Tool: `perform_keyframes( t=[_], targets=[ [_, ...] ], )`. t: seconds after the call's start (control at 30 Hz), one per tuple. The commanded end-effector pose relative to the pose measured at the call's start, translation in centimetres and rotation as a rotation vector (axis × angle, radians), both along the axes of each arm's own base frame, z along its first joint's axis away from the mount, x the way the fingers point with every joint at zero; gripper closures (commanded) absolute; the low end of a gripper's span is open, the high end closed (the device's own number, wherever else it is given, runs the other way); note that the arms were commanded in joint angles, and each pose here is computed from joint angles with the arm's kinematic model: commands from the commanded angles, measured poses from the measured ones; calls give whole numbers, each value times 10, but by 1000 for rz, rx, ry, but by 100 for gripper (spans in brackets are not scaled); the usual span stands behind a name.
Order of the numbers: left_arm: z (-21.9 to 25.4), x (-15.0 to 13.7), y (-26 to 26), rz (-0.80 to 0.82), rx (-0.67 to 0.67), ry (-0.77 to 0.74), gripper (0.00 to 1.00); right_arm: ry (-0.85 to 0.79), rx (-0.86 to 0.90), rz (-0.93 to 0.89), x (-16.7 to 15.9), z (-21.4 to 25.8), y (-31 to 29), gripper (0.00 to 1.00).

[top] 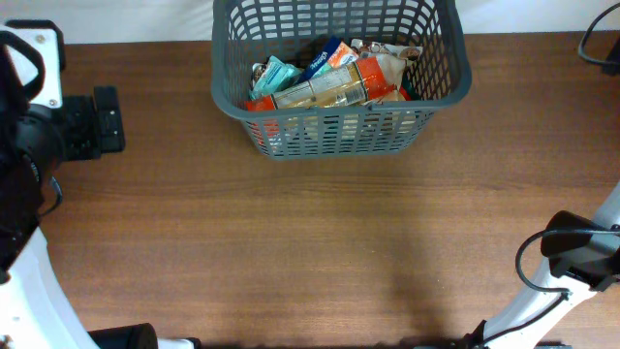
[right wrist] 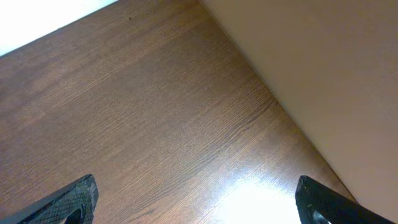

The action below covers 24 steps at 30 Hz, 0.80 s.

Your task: Pack container

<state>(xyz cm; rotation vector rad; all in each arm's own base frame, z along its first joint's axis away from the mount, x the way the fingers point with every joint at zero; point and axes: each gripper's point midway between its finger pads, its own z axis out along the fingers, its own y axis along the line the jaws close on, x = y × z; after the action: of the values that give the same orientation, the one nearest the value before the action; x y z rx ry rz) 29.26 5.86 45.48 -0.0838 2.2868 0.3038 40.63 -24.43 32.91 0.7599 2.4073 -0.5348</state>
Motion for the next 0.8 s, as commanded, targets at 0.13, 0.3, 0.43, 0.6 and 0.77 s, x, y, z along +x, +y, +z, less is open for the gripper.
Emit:
perform_keyframes(
  t=[0.13,0.3,0.43,0.6,0.77],
  targets=[
    [-2,0,2,15,-2,8,1,-18,-5,-10,-3,6,-1,1],
    [-5,1,3,13,0,19,1,-18,-5,-10,-3,6,-1,1],
    [-6,1,3,13,-1,23,1,-18,-5,-11,-3,6,-1,1],
    [-6,1,2,12,-2,23,1,-18,-5,-11,-3,6,-1,1],
    [-6,1,3,13,-1,22,1,-18,-5,-11,-3,6,-1,1]
  ],
)
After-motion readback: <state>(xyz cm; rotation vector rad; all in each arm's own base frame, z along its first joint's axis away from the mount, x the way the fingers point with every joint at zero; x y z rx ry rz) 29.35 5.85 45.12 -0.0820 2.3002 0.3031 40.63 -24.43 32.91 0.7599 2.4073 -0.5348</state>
